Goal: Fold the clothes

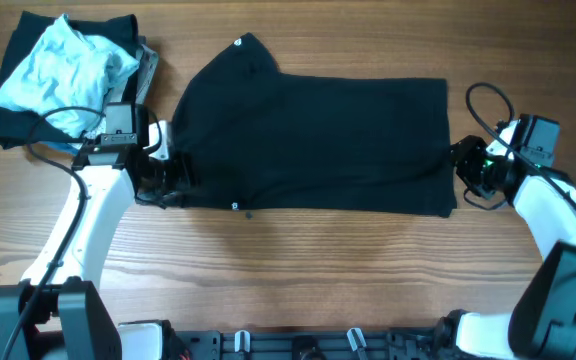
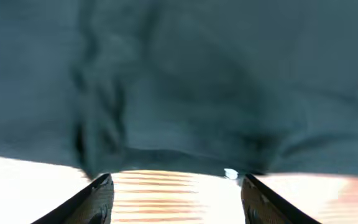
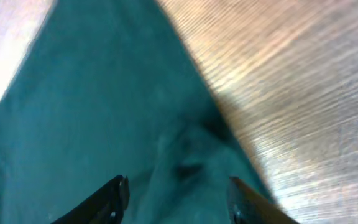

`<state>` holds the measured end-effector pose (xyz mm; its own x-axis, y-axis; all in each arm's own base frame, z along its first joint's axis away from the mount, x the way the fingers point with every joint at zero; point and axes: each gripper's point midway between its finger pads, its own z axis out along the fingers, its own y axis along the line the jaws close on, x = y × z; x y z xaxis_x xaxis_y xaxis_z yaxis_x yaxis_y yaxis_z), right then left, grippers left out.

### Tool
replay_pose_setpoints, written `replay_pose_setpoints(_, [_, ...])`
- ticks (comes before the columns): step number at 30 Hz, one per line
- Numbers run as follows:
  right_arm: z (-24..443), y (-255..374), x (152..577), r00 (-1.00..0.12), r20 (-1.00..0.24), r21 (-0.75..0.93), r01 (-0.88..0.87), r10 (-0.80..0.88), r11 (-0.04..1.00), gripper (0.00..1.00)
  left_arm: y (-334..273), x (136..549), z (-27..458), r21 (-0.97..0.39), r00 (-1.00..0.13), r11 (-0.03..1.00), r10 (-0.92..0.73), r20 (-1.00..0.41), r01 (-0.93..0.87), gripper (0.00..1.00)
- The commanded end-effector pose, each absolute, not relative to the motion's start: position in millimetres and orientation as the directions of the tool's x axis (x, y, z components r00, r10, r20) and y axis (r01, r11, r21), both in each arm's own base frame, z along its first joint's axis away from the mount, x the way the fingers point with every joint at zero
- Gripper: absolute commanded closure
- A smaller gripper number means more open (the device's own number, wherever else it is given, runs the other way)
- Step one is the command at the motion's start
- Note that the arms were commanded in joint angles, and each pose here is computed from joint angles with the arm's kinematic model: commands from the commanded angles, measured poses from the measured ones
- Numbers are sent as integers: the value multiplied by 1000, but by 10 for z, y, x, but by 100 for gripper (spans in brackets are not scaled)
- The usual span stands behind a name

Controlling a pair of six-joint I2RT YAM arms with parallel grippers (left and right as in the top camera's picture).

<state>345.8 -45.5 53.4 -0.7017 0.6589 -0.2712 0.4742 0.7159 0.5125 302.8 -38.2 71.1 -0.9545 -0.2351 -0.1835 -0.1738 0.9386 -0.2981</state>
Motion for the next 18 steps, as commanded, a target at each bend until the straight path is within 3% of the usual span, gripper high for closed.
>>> replay_pose_setpoints(1, [951, -291, 3438, -723, -351, 567, 341, 595, 750, 43, -805, 2991, 838, -386, -975, 922, -61, -215, 27, 34])
replay_pose_setpoints(6, [944, -255, 3323, -736, -315, 562, 364, 599, 743, 40, -1164, 2931, 574, -341, -980, 929, 87, -179, 145, 39])
replay_pose_setpoints(12, [932, -256, 3307, -738, -309, 558, 371, 600, 742, 39, -1336, 2979, 232, -334, -977, 922, 155, -146, 196, 62])
replay_pose_setpoints(16, [927, -268, 3307, -736, -311, 553, 374, 601, 745, 39, -1342, 2992, 224, -334, -976, 922, 156, -150, 198, 58])
replay_pose_setpoints(18, [927, -268, 3307, -736, -312, 553, 374, 601, 745, 39, -1346, 3010, 203, -334, -976, 921, 155, -153, 199, 64])
